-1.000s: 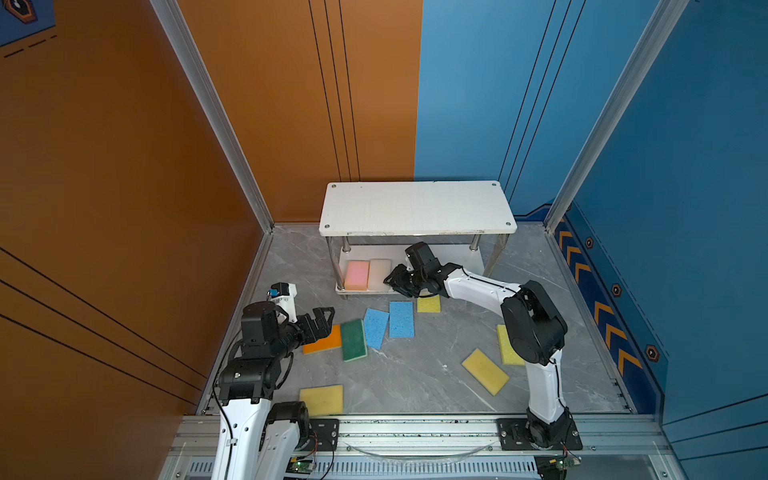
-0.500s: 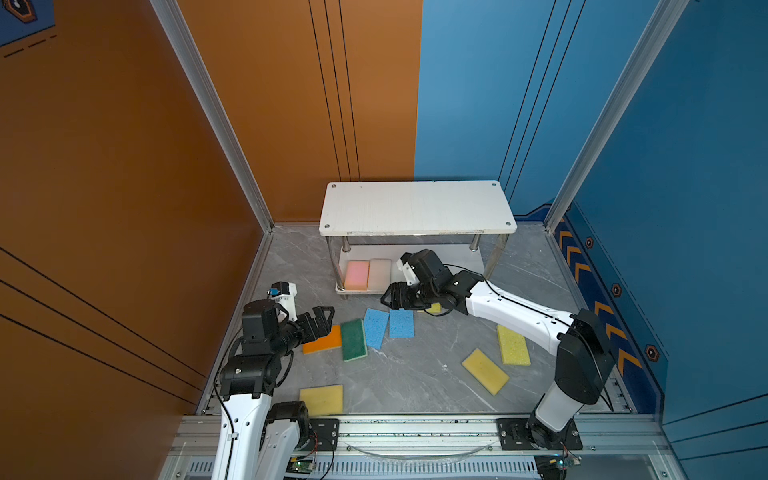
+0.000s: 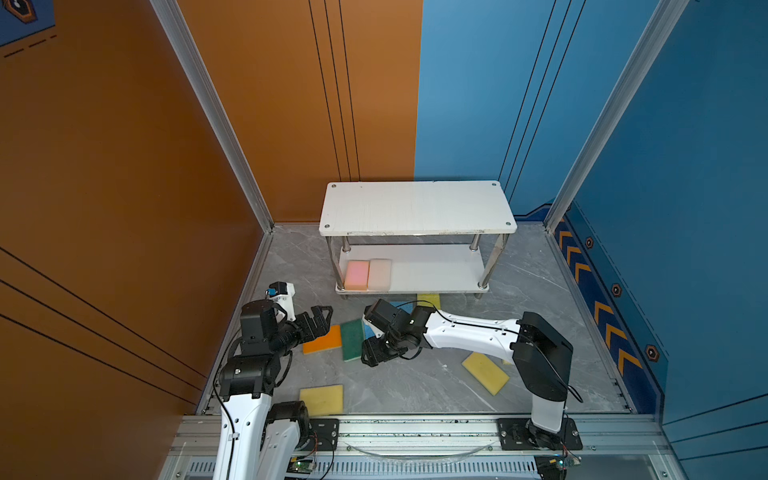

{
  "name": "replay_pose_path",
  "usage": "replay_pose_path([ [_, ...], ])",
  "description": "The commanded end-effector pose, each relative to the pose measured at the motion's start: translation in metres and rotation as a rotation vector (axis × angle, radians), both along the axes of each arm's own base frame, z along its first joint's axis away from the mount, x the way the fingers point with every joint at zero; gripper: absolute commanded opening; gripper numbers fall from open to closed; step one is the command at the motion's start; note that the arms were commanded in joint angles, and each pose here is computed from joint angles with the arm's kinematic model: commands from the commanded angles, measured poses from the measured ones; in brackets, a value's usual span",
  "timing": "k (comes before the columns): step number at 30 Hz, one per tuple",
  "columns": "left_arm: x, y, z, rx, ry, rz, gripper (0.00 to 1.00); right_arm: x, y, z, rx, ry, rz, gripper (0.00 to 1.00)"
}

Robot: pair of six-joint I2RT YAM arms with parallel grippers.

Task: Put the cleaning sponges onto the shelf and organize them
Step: 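Move the right gripper down onto the green sponge and close on it, then lift the green sponge with the right gripper toward the left gripper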

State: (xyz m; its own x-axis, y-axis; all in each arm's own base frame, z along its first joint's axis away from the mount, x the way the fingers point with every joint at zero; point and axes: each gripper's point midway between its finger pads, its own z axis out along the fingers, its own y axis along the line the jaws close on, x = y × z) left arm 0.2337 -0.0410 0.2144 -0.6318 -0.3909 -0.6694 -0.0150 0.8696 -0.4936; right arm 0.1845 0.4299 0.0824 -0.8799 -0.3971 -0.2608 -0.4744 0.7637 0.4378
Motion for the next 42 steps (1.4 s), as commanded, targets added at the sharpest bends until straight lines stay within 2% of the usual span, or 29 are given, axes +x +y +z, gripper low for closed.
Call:
replay_pose_path([
  [1, 0.001, 0.001, -0.002, 0.01, -0.013, -0.012, 0.98, 0.015, 0.003, -0.002, -0.029, -0.031, -0.036, 0.63],
  [15, 0.0, 0.0, -0.001, 0.01, -0.018, -0.014, 0.98, 0.03, 0.023, -0.018, -0.033, -0.01, -0.064, 0.56],
  [16, 0.0, 0.0, -0.001, 0.01, -0.017, -0.014, 0.98, 0.03, 0.022, -0.033, -0.057, 0.008, -0.065, 0.55],
  [21, 0.0, 0.001, -0.002, 0.011, -0.013, -0.012, 0.98, 0.03, 0.025, -0.043, -0.062, 0.03, -0.07, 0.52],
  [25, 0.001, 0.001, -0.002, 0.01, -0.013, -0.007, 0.98, 0.03, 0.028, -0.046, -0.057, 0.038, -0.069, 0.44],
  [37, 0.001, 0.002, -0.003, 0.01, -0.01, -0.007, 0.98, 0.029, 0.027, -0.047, -0.031, 0.039, -0.086, 0.04],
  [42, 0.002, 0.002, -0.005, 0.007, 0.0, -0.007, 0.98, 0.027, 0.021, -0.035, -0.011, 0.01, -0.087, 0.0],
])
